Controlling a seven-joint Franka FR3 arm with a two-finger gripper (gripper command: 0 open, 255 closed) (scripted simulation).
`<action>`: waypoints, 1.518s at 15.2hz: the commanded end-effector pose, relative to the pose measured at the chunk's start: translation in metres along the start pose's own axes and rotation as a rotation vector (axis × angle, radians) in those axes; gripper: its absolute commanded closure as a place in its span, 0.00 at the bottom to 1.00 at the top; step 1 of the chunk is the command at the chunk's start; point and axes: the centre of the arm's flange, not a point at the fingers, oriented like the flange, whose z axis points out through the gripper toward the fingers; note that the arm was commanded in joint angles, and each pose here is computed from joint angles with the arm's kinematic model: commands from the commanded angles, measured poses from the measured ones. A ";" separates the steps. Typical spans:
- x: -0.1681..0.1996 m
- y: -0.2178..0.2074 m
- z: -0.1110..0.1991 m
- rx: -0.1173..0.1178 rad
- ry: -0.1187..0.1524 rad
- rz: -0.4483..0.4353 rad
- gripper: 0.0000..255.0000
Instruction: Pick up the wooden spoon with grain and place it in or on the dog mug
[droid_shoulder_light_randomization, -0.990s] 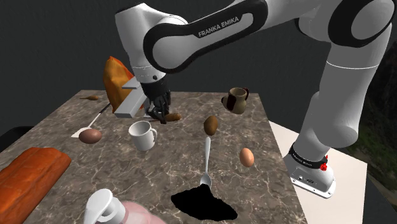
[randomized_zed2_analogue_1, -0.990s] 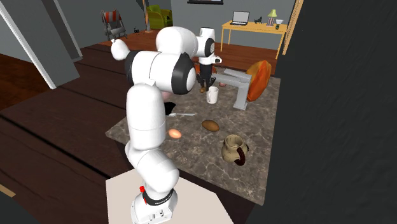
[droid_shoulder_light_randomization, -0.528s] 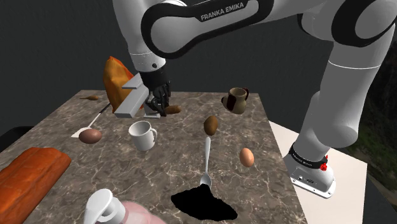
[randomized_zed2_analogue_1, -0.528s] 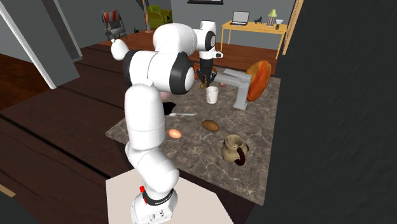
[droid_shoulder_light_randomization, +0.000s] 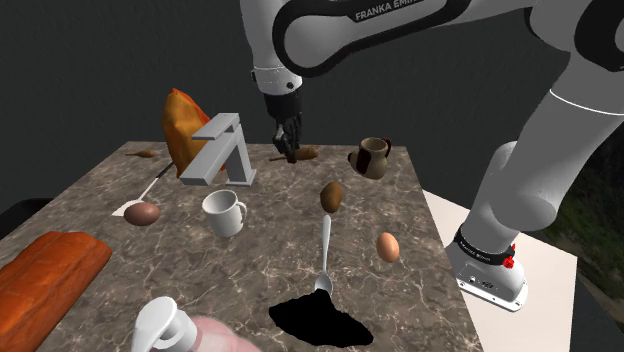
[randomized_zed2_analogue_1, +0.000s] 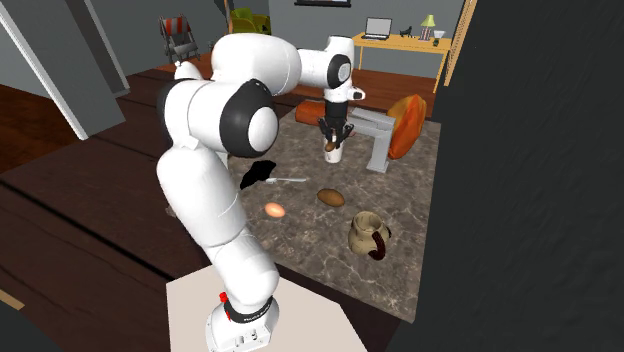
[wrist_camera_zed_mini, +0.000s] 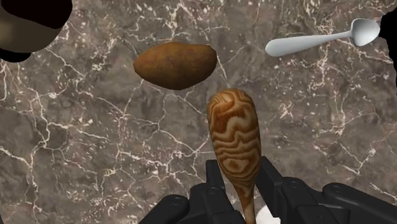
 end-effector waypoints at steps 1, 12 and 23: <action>-0.015 0.022 0.002 0.001 0.000 -0.001 1.00; -0.098 0.141 0.010 0.001 0.000 -0.001 1.00; -0.183 0.266 0.018 0.001 0.000 -0.001 1.00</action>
